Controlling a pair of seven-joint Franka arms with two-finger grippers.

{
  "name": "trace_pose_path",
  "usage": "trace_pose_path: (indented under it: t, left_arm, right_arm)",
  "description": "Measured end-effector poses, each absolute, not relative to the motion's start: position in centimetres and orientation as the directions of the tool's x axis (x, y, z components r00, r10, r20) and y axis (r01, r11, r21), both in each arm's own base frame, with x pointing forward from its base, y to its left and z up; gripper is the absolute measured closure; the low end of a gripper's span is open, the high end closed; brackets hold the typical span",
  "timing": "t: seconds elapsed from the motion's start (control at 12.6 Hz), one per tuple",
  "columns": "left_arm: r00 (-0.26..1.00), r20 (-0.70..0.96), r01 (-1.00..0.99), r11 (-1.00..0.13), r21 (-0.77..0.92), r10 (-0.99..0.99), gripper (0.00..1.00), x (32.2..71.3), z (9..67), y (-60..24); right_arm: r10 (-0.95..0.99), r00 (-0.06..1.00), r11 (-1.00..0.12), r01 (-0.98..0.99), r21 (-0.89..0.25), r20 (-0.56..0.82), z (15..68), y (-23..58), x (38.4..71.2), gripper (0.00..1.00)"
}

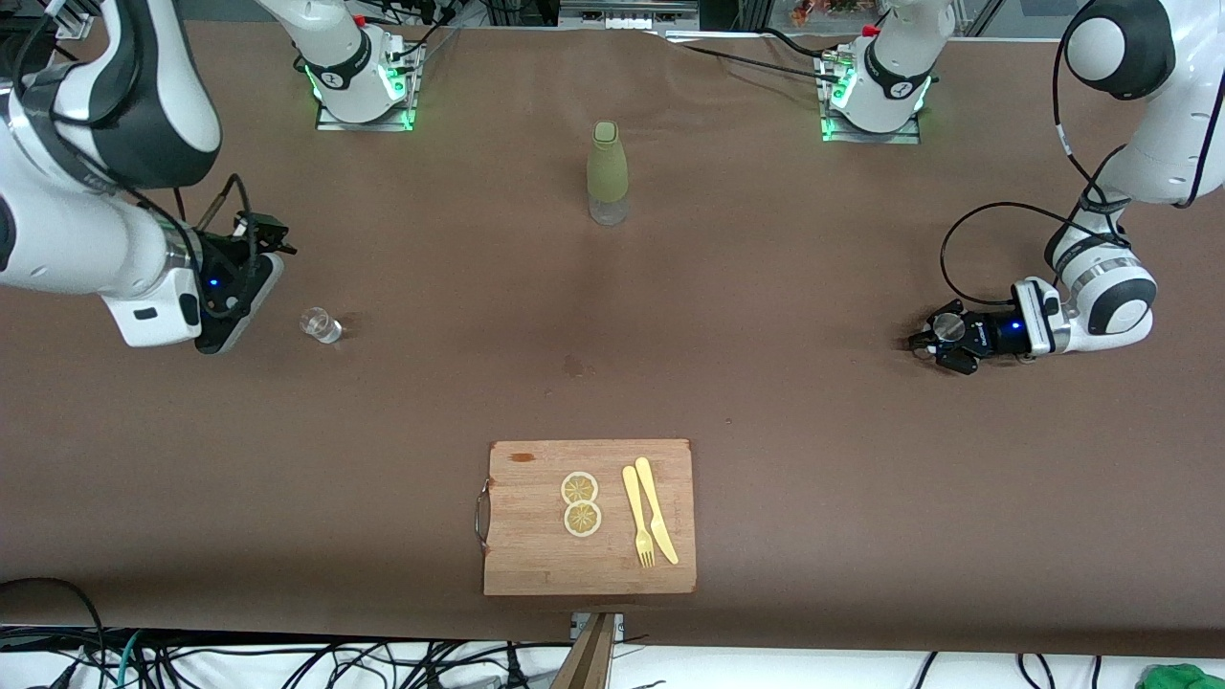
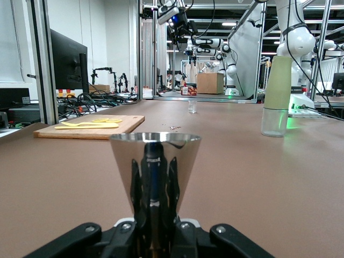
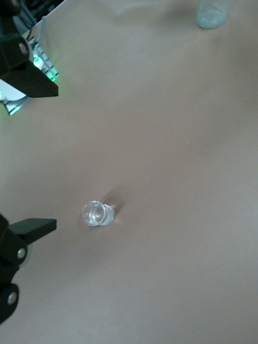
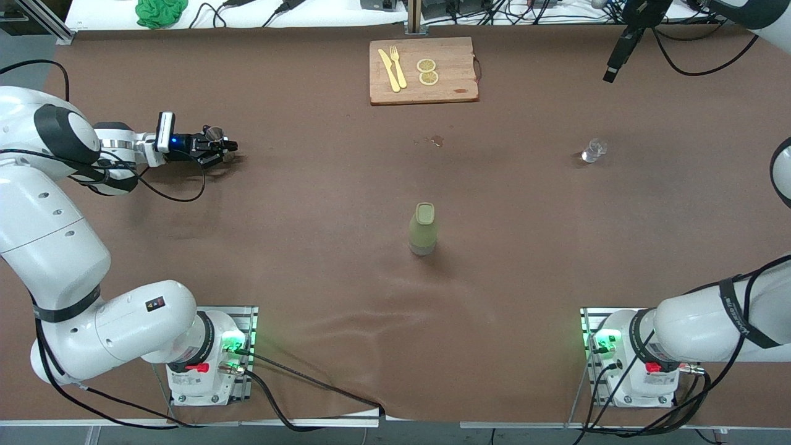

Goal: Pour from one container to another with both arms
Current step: 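Open the right gripper and raise it while the left gripper releases the jigger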

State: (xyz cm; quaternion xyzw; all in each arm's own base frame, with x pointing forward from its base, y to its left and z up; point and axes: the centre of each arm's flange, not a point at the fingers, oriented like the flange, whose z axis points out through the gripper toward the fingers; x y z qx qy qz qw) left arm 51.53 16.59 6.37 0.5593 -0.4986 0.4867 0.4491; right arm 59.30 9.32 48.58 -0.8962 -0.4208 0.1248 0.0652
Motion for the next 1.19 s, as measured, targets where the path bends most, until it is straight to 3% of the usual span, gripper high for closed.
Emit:
trace_pose_path:
  t: [0.56, 1.03, 1.19]
  left_arm:
    - [0.030, 0.992, -0.995, -0.102, 0.017, -0.125, 0.83, 51.5, 6.2, 16.7]
    - [0.035, 0.992, -0.994, -0.103, 0.023, -0.123, 0.75, 51.4, 5.8, 16.6]
    - [0.038, 0.992, -0.994, -0.103, 0.025, -0.122, 0.69, 51.3, 5.7, 16.6]
  right_arm:
    - [0.348, 0.909, -0.938, 0.340, -0.072, -0.231, 56.4, 7.5, 55.2, 0.00]
    - [0.104, 0.975, -0.995, 0.101, -0.024, -0.194, 60.2, 0.2, 53.8, 0.00]
    - [0.066, 0.983, -0.998, 0.064, -0.020, -0.170, 61.3, -1.7, 53.5, 0.00]
